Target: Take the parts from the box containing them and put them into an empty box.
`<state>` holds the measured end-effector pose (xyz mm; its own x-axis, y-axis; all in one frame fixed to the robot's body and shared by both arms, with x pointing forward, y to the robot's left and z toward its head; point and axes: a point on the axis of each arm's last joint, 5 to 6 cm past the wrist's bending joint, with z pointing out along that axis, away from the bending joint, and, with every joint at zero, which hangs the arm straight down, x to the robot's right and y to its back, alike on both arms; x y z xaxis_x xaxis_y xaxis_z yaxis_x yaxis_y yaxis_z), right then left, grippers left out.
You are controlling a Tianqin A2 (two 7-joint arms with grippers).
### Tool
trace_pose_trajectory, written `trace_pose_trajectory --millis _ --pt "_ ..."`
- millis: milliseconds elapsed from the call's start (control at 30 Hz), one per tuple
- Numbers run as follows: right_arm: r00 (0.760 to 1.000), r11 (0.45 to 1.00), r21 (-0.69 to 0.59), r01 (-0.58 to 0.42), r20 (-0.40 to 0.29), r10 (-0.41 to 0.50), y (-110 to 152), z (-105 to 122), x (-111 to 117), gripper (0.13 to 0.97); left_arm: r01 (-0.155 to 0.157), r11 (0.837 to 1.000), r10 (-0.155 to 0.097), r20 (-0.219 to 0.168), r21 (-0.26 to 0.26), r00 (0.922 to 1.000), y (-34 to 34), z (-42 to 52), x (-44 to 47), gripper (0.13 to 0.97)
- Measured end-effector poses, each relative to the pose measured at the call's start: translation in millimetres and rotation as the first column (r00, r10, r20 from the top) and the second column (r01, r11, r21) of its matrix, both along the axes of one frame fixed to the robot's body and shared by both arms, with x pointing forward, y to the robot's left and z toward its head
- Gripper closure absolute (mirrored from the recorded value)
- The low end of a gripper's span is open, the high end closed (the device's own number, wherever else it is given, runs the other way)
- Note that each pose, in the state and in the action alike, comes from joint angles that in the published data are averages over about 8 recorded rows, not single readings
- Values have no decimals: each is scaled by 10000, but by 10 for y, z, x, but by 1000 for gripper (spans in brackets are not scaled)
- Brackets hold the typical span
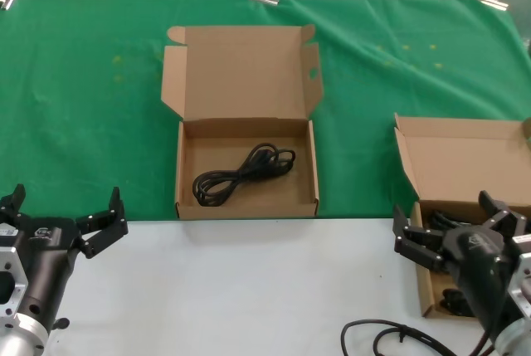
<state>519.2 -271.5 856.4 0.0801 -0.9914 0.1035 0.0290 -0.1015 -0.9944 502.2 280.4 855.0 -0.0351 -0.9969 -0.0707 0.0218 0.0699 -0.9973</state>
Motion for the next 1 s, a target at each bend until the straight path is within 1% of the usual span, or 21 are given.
trace_pose_trajectory --millis 1000 --pt "10000 10000 0 0 0 0 0 0 0 130 0 10000 0 0 0 10000 0 0 0 132"
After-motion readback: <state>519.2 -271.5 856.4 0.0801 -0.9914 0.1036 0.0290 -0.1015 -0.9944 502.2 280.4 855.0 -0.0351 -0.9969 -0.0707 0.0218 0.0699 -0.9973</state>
